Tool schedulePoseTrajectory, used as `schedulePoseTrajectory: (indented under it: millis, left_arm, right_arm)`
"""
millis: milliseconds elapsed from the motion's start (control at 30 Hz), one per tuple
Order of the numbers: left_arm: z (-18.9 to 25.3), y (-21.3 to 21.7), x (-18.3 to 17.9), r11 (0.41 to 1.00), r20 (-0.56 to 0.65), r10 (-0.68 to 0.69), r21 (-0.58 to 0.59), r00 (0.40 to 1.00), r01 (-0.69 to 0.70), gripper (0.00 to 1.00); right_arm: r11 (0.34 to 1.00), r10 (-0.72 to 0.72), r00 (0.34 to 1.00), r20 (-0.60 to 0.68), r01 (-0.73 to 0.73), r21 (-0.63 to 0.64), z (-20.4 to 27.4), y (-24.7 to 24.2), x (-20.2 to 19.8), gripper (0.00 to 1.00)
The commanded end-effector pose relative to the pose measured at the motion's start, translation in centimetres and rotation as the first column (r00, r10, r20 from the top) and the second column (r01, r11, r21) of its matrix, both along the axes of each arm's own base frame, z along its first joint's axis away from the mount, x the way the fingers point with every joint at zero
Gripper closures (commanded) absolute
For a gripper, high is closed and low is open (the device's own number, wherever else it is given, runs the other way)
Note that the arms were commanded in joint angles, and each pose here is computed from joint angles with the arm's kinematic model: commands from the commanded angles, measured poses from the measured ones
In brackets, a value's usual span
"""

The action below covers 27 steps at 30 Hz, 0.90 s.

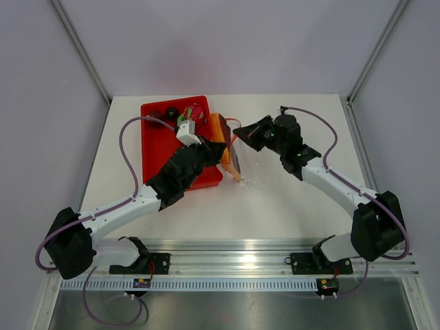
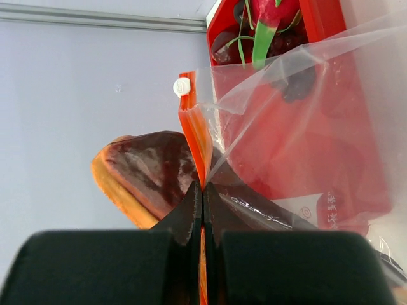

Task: Place the food in the zip-top bag and seal the zipper
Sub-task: Place the fake food in the zipper food storage bag.

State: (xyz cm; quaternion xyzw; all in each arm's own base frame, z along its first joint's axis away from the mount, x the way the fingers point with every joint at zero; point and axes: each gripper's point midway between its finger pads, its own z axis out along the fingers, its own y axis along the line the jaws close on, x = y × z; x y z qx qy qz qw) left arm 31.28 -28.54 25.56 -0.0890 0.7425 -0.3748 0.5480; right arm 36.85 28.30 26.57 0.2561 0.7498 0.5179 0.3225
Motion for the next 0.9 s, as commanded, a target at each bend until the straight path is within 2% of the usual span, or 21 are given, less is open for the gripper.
schedulePoseTrajectory:
  millis: [0,167,200,367,400,567,733,767,800,833,867]
  left_arm:
    - [3.6,0.3,0.7,0.996,0.118,0.058,-0.073,0.991,-0.050,1.00]
    - [7.2,2.1,1.3,0.991,0.241,0.135,-0.045,0.961,-0.128,1.00]
    - [8.7,2.3,1.3,0.989,0.291,0.147,-0.073,0.945,-0.131,1.00]
    - [9.4,2.4,1.7,0.984,0.360,0.173,-0.107,0.917,-0.144,1.00]
    - [10.1,2.4,1.6,0.979,0.384,0.186,-0.153,0.904,-0.137,1.00]
    - [8.3,1.2,1.5,0.985,0.375,0.141,-0.143,0.916,-0.093,1.00]
    - [5.1,0.4,0.8,0.989,0.309,0.089,-0.142,0.947,-0.046,1.00]
    - [5.0,-0.2,0.3,0.991,0.307,0.046,-0.137,0.951,-0.004,0.96]
    - [4.1,-0.6,0.1,0.994,0.282,0.013,-0.106,0.959,0.018,0.84]
    - [3.6,-1.3,-0.5,0.994,0.277,-0.039,-0.083,0.960,0.065,0.49]
    - [3.6,-1.2,-0.7,0.994,0.273,-0.050,-0.075,0.961,0.073,0.27]
  right_arm:
    - [0.994,-0.024,0.997,0.069,0.017,0.106,3.2,0.2,0.1,1.00]
    - [0.990,-0.027,0.999,0.030,0.022,0.141,2.6,0.3,-0.1,1.00]
    - [0.988,-0.023,0.999,0.029,0.018,0.155,2.9,0.4,-0.2,1.00]
    - [0.980,-0.008,1.000,0.020,0.004,0.201,3.7,0.8,-0.2,1.00]
    - [0.979,0.000,1.000,0.016,-0.003,0.206,3.6,0.9,-0.3,1.00]
    - [0.972,0.006,1.000,0.017,-0.010,0.236,4.1,1.2,-0.1,1.00]
    - [0.971,-0.016,1.000,0.016,0.011,0.241,3.9,1.0,0.2,1.00]
    - [0.969,-0.019,1.000,0.016,0.015,0.245,4.0,0.9,0.2,1.00]
    - [0.969,-0.020,1.000,0.015,0.015,0.246,3.9,0.9,0.2,1.00]
    - [0.969,-0.020,1.000,0.011,0.017,0.247,3.7,0.9,0.2,1.00]
    - [0.967,-0.023,1.000,0.013,0.019,0.253,3.8,0.8,0.2,1.00]
